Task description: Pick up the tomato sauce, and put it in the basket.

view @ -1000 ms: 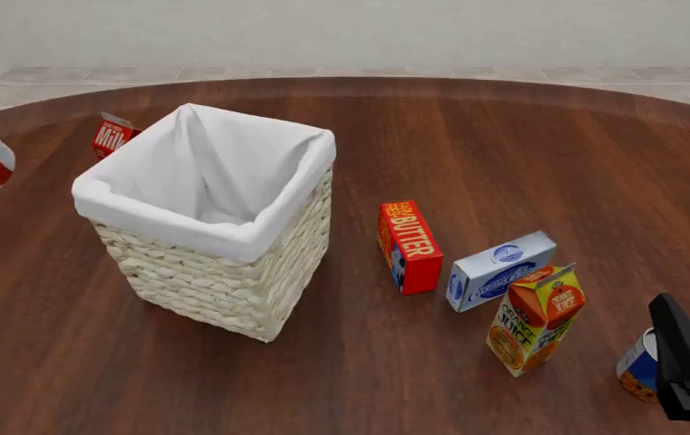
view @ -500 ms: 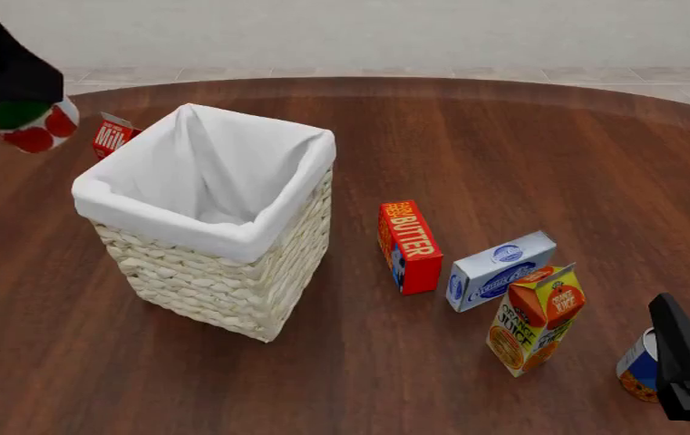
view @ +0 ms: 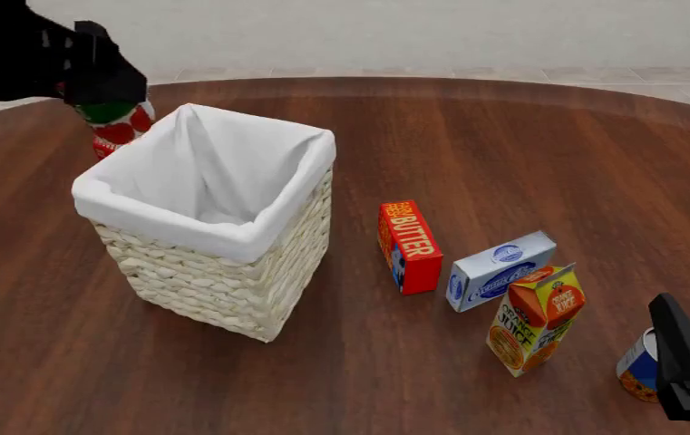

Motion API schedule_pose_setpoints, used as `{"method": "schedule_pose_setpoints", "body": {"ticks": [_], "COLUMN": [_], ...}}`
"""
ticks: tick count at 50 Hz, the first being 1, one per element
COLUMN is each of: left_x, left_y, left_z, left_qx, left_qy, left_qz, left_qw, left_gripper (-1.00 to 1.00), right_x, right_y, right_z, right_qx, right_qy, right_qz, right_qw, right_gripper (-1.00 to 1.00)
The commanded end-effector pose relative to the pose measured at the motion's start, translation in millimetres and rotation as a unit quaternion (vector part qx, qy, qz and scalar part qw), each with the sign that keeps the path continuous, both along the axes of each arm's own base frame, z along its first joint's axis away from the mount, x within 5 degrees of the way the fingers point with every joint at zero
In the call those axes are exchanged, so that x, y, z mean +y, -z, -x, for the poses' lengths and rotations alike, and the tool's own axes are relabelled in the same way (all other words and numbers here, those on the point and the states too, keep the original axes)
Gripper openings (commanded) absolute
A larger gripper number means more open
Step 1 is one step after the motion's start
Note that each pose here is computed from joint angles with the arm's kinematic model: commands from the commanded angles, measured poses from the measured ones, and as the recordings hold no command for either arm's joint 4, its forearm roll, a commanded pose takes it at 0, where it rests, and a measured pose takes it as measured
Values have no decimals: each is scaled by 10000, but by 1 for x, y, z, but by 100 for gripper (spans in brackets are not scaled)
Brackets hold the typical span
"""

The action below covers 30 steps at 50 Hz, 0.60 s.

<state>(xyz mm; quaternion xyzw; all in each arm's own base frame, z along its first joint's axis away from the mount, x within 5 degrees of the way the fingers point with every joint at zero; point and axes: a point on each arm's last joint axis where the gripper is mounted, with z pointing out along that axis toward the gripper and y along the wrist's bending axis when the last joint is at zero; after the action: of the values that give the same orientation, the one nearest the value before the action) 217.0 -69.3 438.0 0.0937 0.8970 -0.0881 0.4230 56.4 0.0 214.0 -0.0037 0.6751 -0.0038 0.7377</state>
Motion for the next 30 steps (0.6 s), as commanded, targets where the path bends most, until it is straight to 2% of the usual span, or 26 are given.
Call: {"method": "schedule_pose_setpoints", "body": {"ticks": [1, 13, 30], "left_x": [-9, -18, -19], "left_y": [18, 29, 29], "left_z": [-22, -39, -52], "left_qx": [62, 25, 4], "left_qy": [119, 175, 147], "left_qz": [-116, -113, -141], "left_qw": [9998, 9998, 9998], "left_gripper": [-100, -100, -100], "right_x": [0, 0, 0], "right_y": [0, 0, 0], "right_z": [0, 0, 0], "right_qx": [5, 6, 5], "right_qy": [-1, -2, -2], "right_qz": [-20, -21, -21], "right_qw": [10000, 10000, 10000], "right_gripper": [100, 100, 100]}}
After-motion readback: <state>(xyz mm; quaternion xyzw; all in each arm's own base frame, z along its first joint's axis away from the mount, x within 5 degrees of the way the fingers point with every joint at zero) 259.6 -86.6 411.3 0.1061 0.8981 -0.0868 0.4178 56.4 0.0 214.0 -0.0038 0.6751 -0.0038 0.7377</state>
